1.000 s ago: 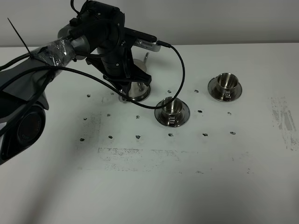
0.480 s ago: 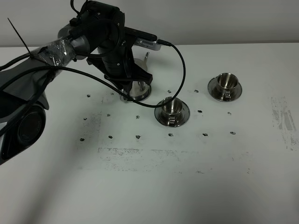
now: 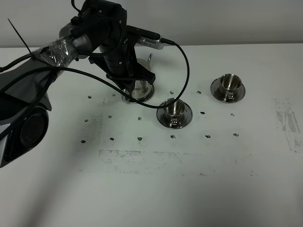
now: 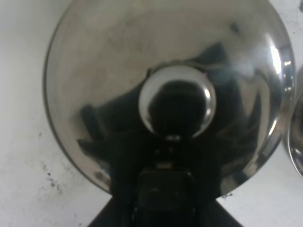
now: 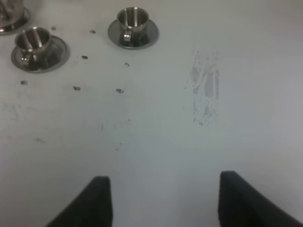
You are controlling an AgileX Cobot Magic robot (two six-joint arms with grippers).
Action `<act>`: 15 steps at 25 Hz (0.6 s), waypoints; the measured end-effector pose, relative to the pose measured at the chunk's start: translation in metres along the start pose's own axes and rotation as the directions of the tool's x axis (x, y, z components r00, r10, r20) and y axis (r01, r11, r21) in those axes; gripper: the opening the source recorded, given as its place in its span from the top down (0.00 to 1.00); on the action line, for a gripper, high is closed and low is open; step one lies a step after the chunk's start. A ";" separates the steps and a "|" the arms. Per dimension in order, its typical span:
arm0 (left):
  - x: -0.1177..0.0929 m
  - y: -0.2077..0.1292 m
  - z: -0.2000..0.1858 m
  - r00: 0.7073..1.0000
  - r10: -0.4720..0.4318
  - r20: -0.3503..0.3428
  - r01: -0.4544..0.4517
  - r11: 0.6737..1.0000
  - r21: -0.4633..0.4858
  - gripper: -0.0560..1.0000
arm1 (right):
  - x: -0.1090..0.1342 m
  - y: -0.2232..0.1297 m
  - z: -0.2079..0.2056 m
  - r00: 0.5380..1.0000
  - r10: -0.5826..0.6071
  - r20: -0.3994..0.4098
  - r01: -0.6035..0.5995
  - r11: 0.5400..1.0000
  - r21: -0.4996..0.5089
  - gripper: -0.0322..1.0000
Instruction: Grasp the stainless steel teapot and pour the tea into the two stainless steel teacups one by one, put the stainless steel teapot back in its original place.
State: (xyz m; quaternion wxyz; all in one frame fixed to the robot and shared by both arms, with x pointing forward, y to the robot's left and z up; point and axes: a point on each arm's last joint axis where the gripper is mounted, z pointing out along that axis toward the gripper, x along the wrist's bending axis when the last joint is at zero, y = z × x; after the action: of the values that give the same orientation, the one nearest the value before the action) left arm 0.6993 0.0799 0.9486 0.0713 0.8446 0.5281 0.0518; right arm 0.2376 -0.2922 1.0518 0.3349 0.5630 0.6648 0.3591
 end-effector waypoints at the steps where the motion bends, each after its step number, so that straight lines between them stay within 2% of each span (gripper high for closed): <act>1: 0.000 0.001 -0.003 1.000 0.005 0.000 -0.005 1.000 -0.004 0.77 | 0.000 0.000 0.000 1.000 0.000 0.000 0.000 1.000 0.000 0.48; 9: -0.001 0.004 -0.010 0.999 0.037 0.000 -0.037 0.999 -0.020 0.77 | 0.000 0.000 0.000 1.000 0.001 -0.001 -0.001 1.000 0.001 0.48; 13: -0.001 0.011 -0.024 0.991 0.131 -0.009 -0.131 0.989 -0.071 0.77 | 0.000 0.000 0.000 1.000 0.001 -0.001 -0.001 1.000 0.001 0.48; 15: -0.001 0.015 -0.034 0.978 0.209 -0.023 -0.210 0.972 -0.109 0.77 | 0.000 0.000 0.000 1.000 0.001 -0.001 -0.001 1.000 0.001 0.48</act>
State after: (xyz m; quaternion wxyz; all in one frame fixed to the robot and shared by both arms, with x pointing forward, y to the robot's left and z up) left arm 0.7071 0.0750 0.9851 0.1093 0.8900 0.4327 0.0932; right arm 0.2376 -0.2922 1.0518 0.3342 0.5631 0.6649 0.3592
